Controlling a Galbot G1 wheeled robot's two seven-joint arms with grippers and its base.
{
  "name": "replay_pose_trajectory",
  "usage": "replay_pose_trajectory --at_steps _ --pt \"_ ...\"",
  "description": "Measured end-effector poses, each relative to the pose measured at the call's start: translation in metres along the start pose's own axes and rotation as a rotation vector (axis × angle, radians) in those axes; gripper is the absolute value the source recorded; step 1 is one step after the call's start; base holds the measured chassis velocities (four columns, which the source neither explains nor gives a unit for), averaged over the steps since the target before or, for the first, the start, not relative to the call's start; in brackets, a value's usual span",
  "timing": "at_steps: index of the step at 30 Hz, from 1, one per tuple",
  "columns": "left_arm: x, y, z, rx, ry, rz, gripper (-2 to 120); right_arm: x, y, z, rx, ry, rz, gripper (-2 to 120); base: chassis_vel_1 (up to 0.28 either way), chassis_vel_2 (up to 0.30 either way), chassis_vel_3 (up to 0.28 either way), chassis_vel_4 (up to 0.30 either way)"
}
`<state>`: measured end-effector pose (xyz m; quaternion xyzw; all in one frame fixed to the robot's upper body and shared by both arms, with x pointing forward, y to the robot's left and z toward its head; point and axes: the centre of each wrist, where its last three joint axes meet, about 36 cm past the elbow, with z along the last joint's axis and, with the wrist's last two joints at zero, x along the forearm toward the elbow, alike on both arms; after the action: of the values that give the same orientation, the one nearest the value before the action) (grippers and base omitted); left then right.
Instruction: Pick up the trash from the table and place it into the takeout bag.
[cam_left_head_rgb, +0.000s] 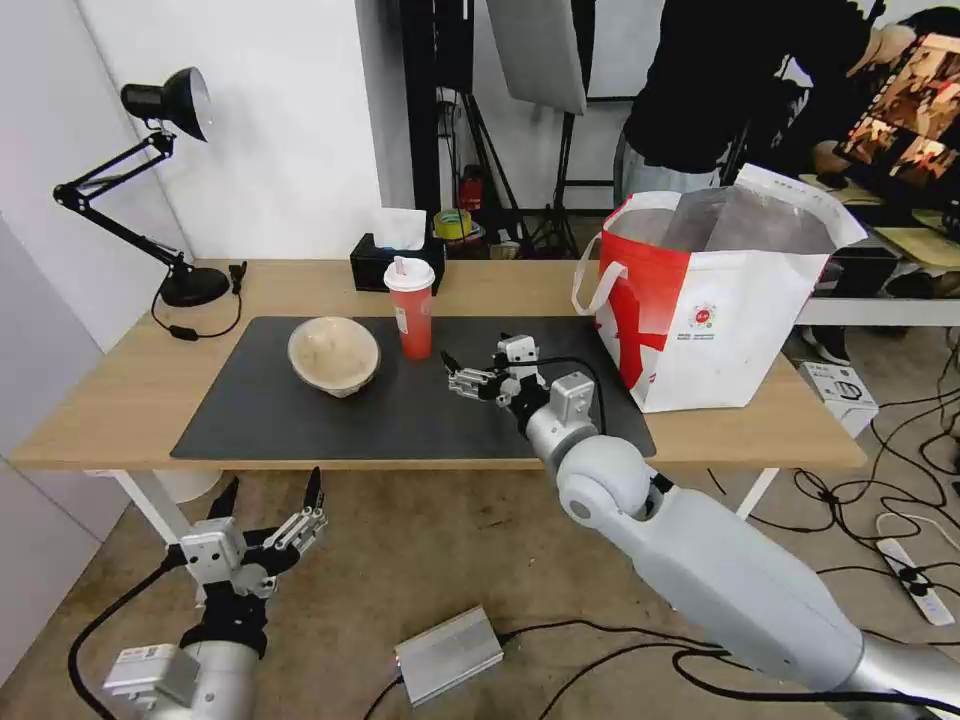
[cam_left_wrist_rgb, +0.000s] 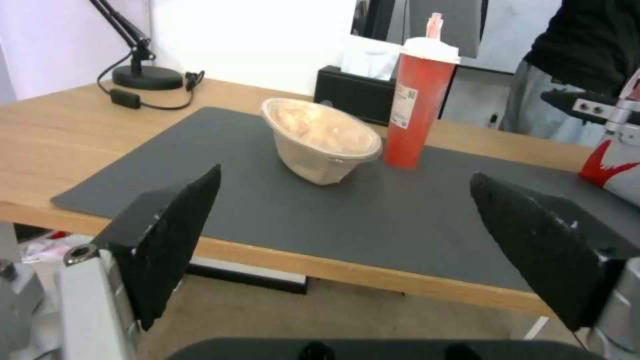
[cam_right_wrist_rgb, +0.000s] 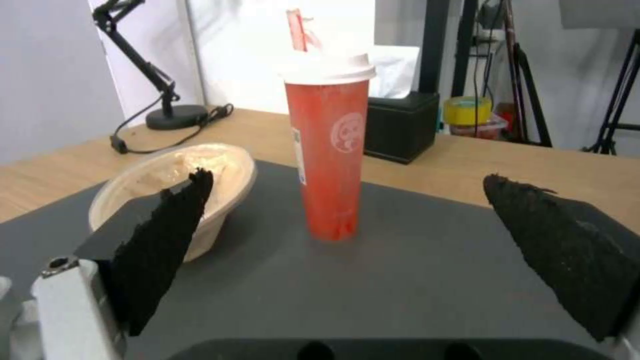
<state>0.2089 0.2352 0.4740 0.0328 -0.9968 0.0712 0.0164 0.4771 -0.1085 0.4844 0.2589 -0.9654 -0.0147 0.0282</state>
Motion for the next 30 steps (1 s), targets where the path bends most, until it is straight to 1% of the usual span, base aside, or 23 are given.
replay_pose_trajectory --at_steps 7,20,30 --pt "0.000 0.000 0.000 0.000 0.000 -0.001 100 -0.008 0.004 0.000 -0.005 0.000 -0.003 100 0.000 0.000 0.000 0.000" --pt "-0.001 0.001 0.000 -0.004 -0.002 -0.003 100 -0.032 0.018 -0.003 0.002 -0.003 -0.019 100 0.000 0.000 0.000 0.000" --pt "-0.002 0.001 0.002 -0.003 0.000 -0.002 100 -0.049 0.014 -0.002 0.015 0.017 -0.004 100 0.000 0.000 0.000 0.000"
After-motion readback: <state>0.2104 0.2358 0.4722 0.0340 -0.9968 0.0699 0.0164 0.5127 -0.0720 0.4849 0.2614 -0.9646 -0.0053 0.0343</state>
